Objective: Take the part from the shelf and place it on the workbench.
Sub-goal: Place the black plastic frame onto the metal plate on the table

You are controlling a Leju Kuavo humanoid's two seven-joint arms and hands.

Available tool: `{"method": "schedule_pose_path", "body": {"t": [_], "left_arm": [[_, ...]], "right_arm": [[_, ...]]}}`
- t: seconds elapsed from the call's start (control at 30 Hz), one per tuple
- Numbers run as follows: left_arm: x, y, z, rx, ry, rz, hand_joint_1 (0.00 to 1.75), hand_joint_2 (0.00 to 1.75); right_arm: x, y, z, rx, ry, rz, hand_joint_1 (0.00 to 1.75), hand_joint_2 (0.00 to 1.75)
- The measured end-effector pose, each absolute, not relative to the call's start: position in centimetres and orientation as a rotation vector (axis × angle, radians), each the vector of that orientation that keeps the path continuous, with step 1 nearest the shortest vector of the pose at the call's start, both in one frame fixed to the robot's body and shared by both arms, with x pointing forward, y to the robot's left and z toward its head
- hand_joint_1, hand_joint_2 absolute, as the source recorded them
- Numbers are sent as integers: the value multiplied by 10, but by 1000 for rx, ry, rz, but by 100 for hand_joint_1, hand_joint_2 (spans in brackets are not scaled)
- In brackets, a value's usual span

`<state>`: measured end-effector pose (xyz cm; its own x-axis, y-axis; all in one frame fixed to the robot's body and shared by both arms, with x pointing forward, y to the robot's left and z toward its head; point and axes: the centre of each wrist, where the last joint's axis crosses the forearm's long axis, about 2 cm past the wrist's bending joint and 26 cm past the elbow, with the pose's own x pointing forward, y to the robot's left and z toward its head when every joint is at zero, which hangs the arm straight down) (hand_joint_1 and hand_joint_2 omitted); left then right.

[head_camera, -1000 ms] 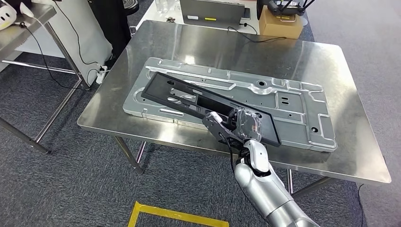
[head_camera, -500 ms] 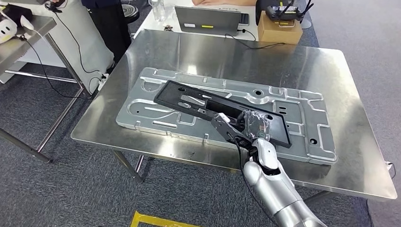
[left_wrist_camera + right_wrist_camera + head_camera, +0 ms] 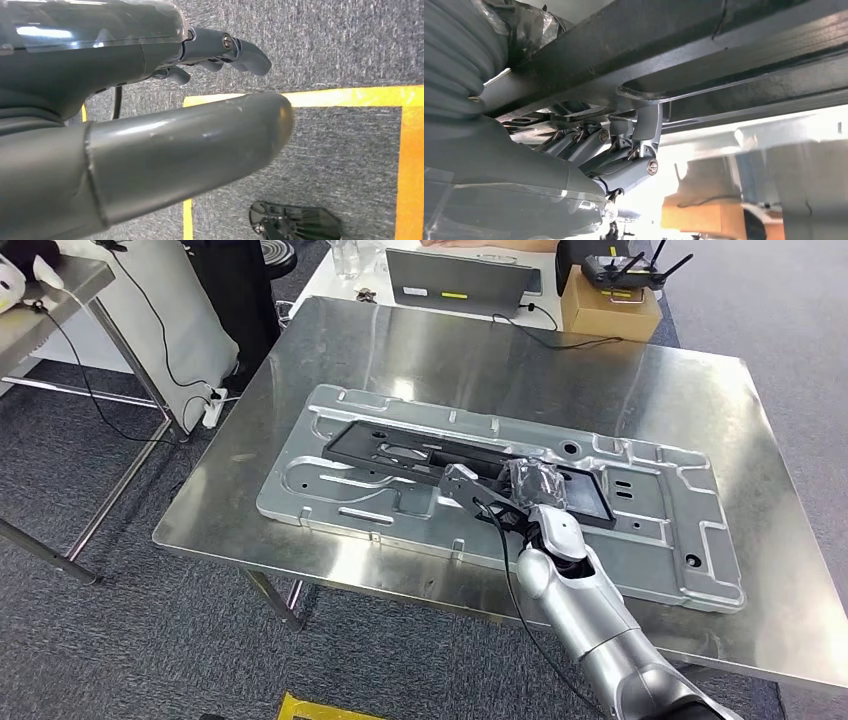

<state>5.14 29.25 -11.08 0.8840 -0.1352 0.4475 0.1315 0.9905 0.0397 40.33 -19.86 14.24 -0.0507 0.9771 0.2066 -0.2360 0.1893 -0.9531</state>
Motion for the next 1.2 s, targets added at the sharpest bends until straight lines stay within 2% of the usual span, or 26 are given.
{"method": "schedule_pose_path", "body": {"t": [0.2,0.33,0.47,1.2], "left_arm": [[53,292,-111,7,-468,-141,0,0],[55,292,-110,8,-470,-143,0,175],[55,296,-110,17,-470,-147,0,0],[48,300,-111,21,-461,-134,0,0]], "right_arm": [[408,-196,144,-841,-1160,1244,175,175],[411,-186,148,-818,-1168,1269,0,0],[407,-176,141,-772,-1151,1303,0,0],[404,-165,133,-725,-1126,1353,0,0]]}}
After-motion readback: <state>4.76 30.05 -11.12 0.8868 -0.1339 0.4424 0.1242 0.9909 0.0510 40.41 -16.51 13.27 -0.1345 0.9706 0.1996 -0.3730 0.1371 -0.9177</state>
